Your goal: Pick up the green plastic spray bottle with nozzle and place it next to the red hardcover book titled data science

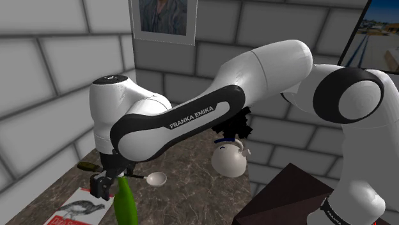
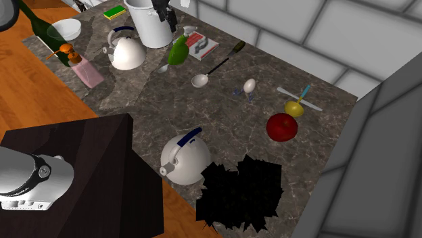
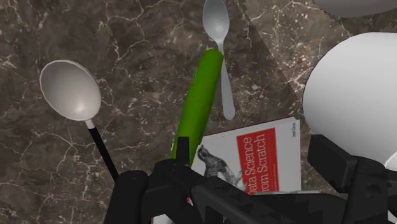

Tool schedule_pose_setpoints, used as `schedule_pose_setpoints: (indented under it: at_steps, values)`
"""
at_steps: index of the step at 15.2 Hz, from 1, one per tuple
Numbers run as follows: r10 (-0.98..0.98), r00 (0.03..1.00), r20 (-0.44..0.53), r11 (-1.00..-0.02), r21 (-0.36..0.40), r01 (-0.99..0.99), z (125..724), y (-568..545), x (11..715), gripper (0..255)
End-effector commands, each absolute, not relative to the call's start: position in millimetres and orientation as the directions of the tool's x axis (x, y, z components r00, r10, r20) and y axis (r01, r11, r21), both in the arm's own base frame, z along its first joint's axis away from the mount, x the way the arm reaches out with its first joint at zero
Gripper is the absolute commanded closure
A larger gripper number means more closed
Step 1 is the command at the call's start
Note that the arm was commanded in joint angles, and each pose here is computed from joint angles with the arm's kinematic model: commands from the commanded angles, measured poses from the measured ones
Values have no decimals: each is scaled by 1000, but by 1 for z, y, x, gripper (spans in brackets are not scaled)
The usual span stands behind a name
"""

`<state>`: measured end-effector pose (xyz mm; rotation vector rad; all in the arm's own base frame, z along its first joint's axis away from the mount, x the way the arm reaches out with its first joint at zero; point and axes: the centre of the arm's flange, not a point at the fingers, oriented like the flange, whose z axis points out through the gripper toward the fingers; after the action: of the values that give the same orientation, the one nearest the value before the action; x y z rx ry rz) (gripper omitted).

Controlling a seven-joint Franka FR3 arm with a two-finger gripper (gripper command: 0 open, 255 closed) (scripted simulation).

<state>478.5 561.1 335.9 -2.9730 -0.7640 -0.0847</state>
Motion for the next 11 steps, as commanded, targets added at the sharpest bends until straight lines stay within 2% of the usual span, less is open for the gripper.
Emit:
schedule_pose_setpoints:
  at_steps: [1,3,11]
  values:
    - [479,875,71,-874,-55,483,358,560,479,0]
    - [479,875,71,-874,-55,483,382,558,478,0]
    - [479,875,71,-874,-55,483,382,558,478,0]
